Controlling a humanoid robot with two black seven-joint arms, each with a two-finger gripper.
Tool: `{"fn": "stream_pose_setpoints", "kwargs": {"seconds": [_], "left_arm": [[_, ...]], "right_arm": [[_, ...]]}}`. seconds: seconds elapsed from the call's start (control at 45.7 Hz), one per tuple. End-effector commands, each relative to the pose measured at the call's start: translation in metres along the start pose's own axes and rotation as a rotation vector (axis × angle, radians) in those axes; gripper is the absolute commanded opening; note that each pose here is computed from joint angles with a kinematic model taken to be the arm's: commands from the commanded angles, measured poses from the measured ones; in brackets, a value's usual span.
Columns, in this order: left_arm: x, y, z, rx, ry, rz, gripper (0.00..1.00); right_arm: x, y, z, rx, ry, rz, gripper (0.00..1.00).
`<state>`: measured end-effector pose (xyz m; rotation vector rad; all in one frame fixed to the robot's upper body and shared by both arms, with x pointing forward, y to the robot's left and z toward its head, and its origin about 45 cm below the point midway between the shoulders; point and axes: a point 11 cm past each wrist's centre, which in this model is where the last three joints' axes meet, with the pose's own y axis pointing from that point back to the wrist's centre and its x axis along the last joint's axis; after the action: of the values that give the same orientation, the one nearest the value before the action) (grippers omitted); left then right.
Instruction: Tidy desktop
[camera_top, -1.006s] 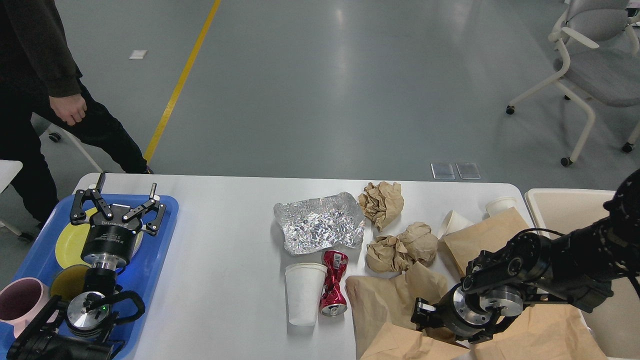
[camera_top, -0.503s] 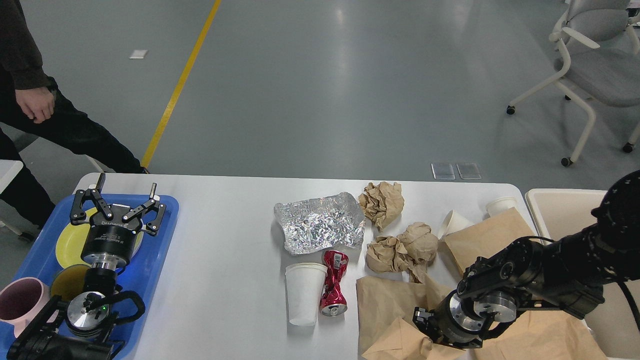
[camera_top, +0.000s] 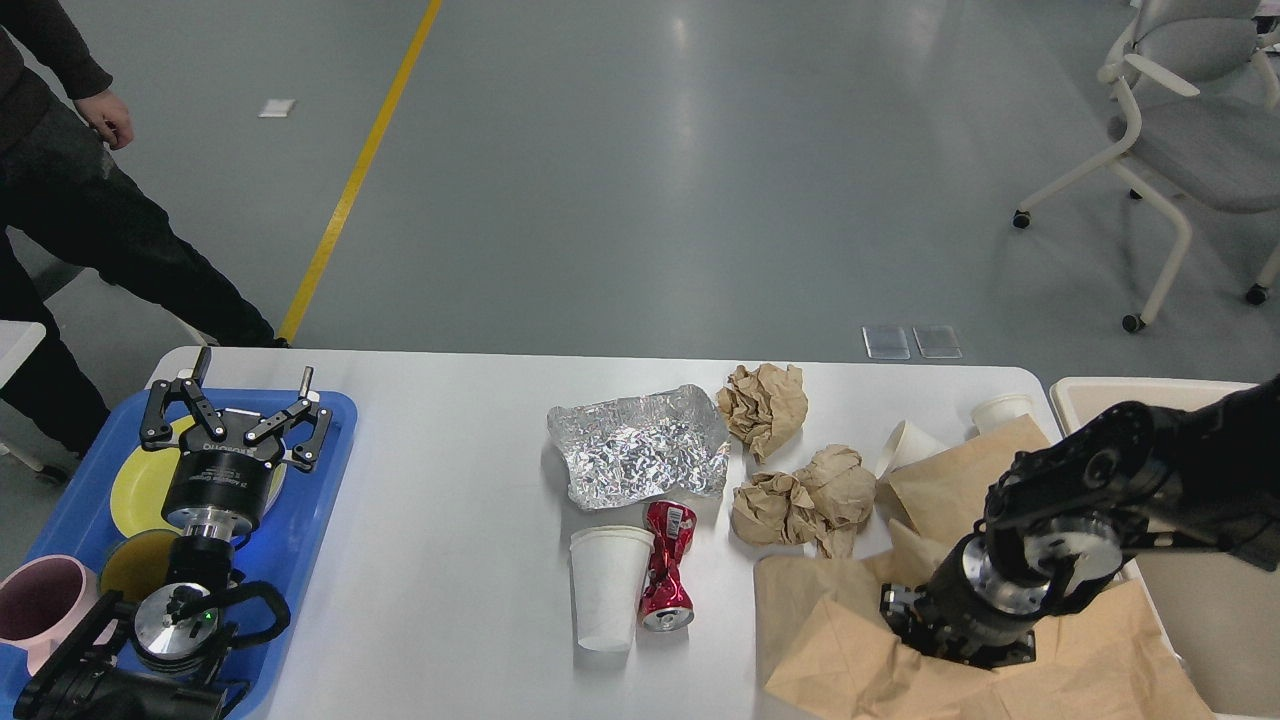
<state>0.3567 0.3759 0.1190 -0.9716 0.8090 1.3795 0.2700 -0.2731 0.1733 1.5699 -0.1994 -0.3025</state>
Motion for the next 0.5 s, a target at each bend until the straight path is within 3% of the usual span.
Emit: {"fn": "stream_pose_setpoints", "kwargs": {"seconds": [0.0,0.284,0.481], "left_arm": [[0.0,0.0,0.0,0.0,0.0,0.0,0.96],[0.0,0.0,0.0,0.002,0.0,0.0,0.96],[0.0,0.0,0.0,0.0,0.0,0.0,0.96]], "right_arm": [[0.011,0.058,-0.003,-0.021,0.015,0.038,0.0],[0.018,0.19,0.012,-0.017,0.01,0.167,0.0],[0.018,0.224,0.038,-0.064,-0.048,0.214,0.0]]}}
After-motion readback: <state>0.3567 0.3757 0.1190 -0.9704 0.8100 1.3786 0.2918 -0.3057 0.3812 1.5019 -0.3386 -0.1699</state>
